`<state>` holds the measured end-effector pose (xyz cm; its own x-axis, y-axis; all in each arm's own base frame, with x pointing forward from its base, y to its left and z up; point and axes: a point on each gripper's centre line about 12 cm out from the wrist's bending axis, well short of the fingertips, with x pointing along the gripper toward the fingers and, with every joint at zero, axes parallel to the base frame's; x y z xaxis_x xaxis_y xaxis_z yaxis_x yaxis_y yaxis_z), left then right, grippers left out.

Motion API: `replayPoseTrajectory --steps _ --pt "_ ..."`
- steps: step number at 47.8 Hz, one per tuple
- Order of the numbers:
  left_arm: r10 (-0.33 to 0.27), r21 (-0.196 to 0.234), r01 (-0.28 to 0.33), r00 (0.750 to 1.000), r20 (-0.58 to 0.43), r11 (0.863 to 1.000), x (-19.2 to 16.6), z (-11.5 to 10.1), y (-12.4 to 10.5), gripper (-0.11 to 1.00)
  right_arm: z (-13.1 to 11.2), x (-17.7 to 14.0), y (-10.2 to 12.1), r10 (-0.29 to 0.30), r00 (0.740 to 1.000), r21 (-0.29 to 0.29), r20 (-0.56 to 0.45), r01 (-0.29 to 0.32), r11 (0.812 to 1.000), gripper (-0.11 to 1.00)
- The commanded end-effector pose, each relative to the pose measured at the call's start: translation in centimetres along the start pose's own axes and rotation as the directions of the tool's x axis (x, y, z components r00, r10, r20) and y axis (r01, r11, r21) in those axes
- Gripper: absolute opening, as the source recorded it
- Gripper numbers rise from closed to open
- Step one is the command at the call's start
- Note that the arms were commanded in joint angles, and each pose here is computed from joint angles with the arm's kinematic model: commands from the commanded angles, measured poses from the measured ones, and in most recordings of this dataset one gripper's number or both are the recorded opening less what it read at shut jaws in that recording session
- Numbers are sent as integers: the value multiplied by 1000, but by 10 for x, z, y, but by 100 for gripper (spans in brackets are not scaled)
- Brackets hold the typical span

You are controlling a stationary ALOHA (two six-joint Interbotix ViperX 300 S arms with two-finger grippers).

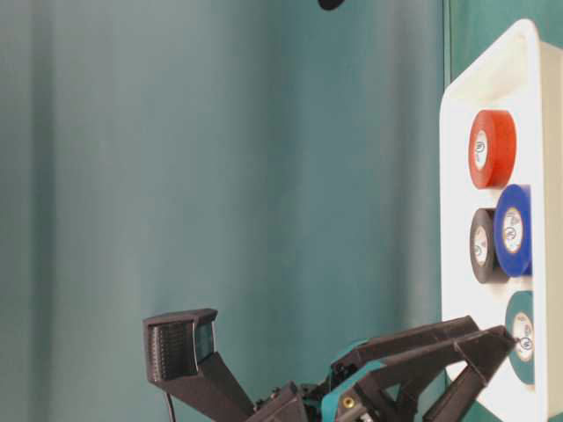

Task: Put the tape alternately from left to right into the white case.
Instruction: 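Move the right gripper down into the white tape roll, then grasp the white tape roll with the right gripper and lift it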

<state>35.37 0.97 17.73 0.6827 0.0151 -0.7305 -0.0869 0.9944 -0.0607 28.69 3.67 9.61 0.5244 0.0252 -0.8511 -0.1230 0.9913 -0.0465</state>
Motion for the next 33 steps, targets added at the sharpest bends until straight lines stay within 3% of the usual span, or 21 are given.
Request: replayPoseTrajectory --steps 1,14,17,22,27,29,33 --pt "-3 1 3 1000 30 1000 -5 7 -1 100 9 -2 0 1 1000 0 26 -1 1000 78" --pt "-2 -1 2 1000 24 1000 -5 5 0 100 13 -3 1 0 999 -1 33 0 1000 74" --pt "-3 1 3 1000 23 1000 -5 4 -1 100 14 -3 0 1 999 2 38 -1 1000 63" --pt "-3 1 3 1000 21 1000 -4 3 -1 100 15 -3 1 2 999 -1 40 -2 1000 31" --pt "-3 1 3 1000 21 1000 -4 3 -1 100 16 -4 0 1 999 1 44 -1 1000 8" --pt "-3 1 3 1000 21 1000 -4 3 -1 100 16 -4 0 1 999 1 46 -1 1000 2" --pt "-3 0 3 1000 21 1000 -4 3 -1 100 17 -4 0 1 999 1 48 -1 1000 2"
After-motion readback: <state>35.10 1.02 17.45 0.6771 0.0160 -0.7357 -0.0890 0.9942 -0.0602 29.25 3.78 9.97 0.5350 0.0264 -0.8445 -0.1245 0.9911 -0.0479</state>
